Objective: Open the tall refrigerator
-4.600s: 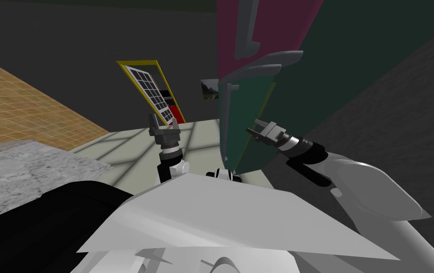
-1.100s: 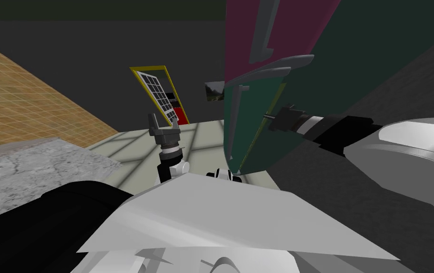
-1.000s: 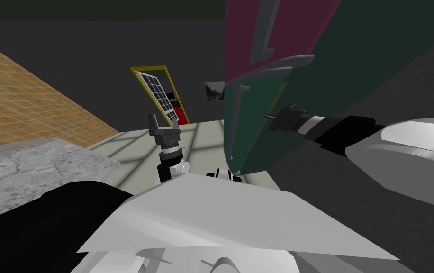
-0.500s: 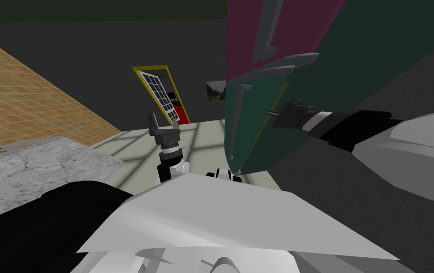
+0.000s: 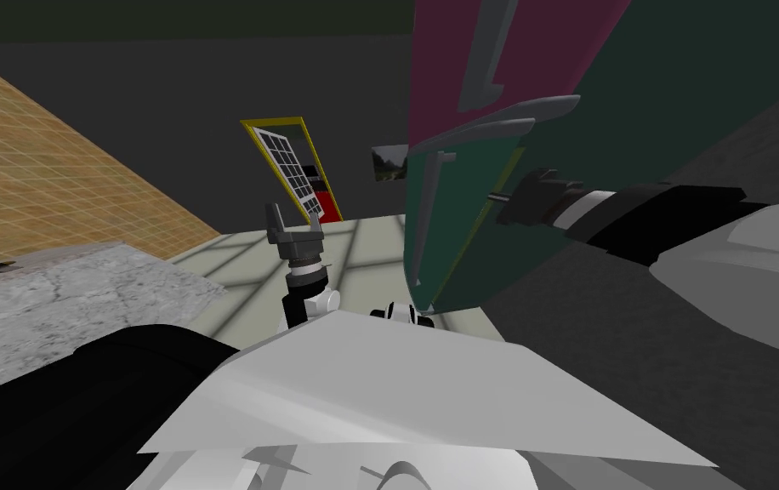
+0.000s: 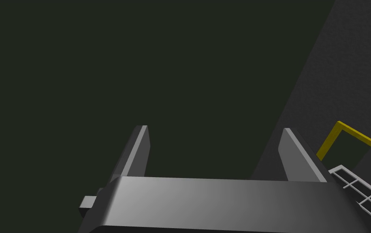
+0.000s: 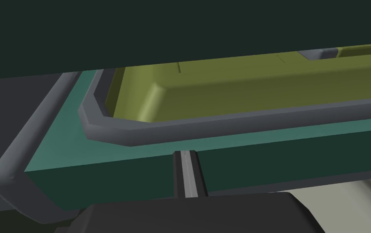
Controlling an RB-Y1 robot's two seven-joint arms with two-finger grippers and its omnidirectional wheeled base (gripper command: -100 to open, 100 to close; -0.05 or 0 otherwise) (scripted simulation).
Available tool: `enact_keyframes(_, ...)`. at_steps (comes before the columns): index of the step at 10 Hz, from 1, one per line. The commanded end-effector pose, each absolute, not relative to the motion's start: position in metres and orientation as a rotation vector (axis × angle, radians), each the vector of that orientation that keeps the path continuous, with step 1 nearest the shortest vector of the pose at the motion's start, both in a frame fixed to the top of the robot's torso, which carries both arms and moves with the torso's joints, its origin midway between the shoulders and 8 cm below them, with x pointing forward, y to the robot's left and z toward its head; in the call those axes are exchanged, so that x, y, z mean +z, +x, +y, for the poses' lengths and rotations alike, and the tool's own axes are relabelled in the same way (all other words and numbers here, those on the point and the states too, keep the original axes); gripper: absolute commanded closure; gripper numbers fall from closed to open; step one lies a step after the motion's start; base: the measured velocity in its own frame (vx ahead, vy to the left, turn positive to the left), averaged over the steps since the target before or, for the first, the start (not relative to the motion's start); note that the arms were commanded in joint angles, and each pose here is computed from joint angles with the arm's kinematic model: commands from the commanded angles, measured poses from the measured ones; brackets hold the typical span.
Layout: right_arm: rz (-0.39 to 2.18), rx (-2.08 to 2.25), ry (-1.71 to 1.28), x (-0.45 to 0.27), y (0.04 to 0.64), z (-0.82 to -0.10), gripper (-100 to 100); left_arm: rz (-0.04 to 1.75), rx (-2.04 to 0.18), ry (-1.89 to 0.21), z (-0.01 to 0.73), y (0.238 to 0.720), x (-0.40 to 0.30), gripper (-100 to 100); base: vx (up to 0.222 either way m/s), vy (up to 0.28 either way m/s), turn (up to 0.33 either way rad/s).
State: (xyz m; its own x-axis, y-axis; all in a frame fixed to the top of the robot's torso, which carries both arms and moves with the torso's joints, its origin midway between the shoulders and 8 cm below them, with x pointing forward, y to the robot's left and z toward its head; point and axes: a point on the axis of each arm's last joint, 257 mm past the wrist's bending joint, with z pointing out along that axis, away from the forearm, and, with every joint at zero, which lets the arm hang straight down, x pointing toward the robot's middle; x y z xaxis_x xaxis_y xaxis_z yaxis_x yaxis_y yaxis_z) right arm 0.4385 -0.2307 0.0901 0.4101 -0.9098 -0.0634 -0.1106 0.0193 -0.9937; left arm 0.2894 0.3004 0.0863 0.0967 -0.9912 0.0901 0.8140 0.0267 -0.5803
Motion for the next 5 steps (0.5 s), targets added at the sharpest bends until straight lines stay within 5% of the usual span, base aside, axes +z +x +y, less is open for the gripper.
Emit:
enact_keyframes(1, 0.935, -0.851, -1.393, 0.111, 0.441, -0.229, -100, 0.388, -1.449, -0.57, 0.3, 0.289, 0.086, 0, 0.0, 0.0, 0.0)
enact_keyframes(5, 0.91, -0.919, -1.408, 0.122, 0.441, -0.233, -100, 0.387, -1.449, -0.57, 0.3, 0.289, 0.086, 0, -0.006, 0.004, 0.015)
